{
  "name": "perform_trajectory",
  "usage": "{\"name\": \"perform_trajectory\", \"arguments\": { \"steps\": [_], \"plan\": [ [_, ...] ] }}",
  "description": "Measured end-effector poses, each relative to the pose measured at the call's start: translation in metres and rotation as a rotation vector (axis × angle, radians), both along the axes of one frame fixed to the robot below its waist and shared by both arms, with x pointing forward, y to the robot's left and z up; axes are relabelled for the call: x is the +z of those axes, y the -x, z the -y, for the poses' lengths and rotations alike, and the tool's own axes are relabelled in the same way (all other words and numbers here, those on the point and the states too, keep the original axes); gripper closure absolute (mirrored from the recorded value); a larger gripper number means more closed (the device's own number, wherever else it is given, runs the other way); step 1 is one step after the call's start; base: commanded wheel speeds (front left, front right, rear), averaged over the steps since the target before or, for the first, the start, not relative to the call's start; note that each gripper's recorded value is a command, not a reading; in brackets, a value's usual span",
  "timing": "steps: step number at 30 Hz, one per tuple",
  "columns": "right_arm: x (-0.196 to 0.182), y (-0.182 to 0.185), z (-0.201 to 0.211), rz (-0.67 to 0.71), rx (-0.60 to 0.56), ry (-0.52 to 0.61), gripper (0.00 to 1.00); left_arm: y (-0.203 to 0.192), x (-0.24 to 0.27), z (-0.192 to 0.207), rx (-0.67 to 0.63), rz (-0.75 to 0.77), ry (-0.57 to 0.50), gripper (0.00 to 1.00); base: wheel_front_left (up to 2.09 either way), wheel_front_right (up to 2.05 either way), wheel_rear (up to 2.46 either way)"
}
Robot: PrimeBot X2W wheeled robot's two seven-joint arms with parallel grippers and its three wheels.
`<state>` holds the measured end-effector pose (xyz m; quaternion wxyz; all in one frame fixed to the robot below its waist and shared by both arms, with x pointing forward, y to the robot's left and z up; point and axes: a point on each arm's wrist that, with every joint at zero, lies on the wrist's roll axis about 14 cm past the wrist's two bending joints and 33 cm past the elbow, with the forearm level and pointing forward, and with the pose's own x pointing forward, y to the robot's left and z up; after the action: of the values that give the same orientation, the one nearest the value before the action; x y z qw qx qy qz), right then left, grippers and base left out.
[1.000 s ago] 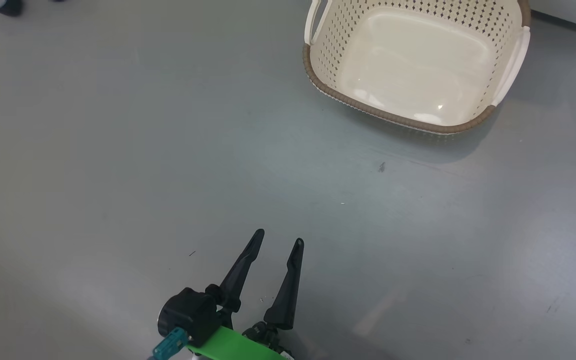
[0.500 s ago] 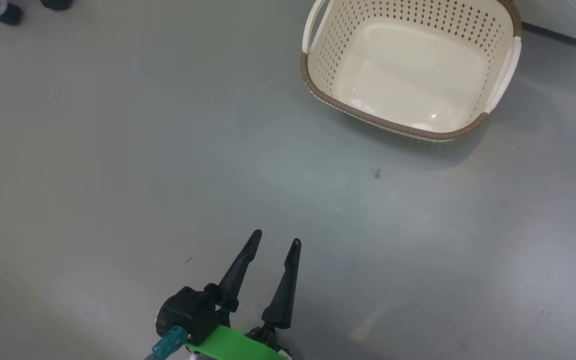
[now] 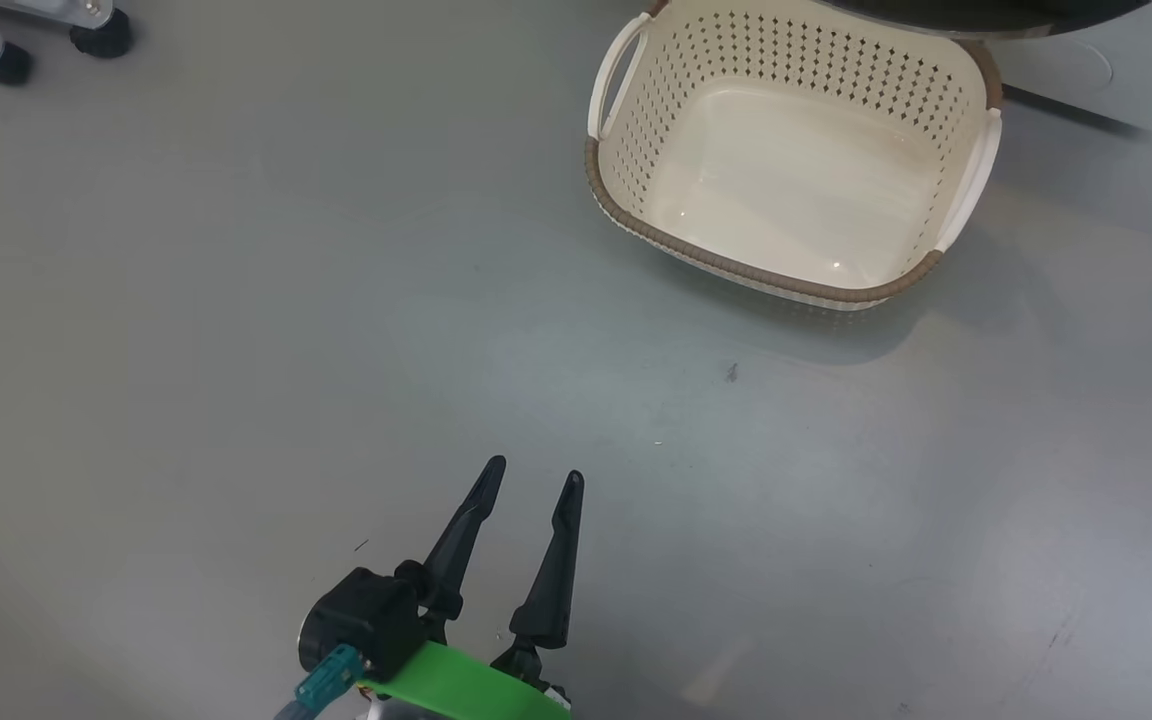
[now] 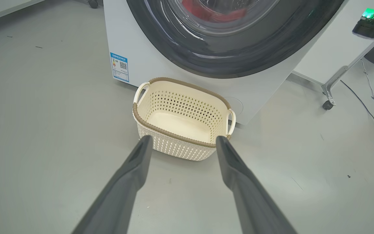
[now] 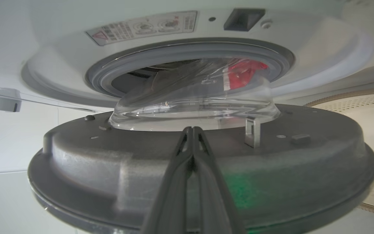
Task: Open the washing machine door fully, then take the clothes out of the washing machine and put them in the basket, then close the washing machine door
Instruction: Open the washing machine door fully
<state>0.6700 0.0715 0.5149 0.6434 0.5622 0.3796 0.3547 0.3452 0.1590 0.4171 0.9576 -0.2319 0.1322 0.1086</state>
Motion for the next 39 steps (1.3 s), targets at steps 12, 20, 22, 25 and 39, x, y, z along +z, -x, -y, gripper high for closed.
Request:
{"name": "perform_trajectory", "arguments": {
  "steps": [12, 20, 22, 25, 39],
  "plan": [
    [-0.006, 0.025, -0.004, -0.028, 0.034, 0.036, 1.00, 0.002, 0.008, -0.002, 0.001, 0.029, -0.003, 0.00, 0.00, 0.00, 0.00],
    [-0.007, 0.043, -0.009, -0.046, 0.063, 0.041, 1.00, 0.002, 0.013, -0.005, 0.004, 0.048, -0.009, 0.00, 0.00, 0.00, 0.00],
    [-0.004, 0.043, -0.008, -0.040, 0.061, 0.039, 1.00, 0.001, 0.014, -0.004, 0.001, 0.050, -0.009, 0.00, 0.00, 0.00, 0.00],
    [0.001, 0.040, -0.003, -0.015, 0.037, 0.039, 1.00, 0.000, 0.014, -0.004, -0.004, 0.051, -0.014, 0.00, 0.00, 0.00, 0.00],
    [0.016, 0.052, 0.026, 0.403, -0.024, 0.301, 1.00, -0.002, 0.025, -0.014, 0.005, 0.094, -0.041, 0.00, 0.00, 0.00, 0.00]
  ]
}}
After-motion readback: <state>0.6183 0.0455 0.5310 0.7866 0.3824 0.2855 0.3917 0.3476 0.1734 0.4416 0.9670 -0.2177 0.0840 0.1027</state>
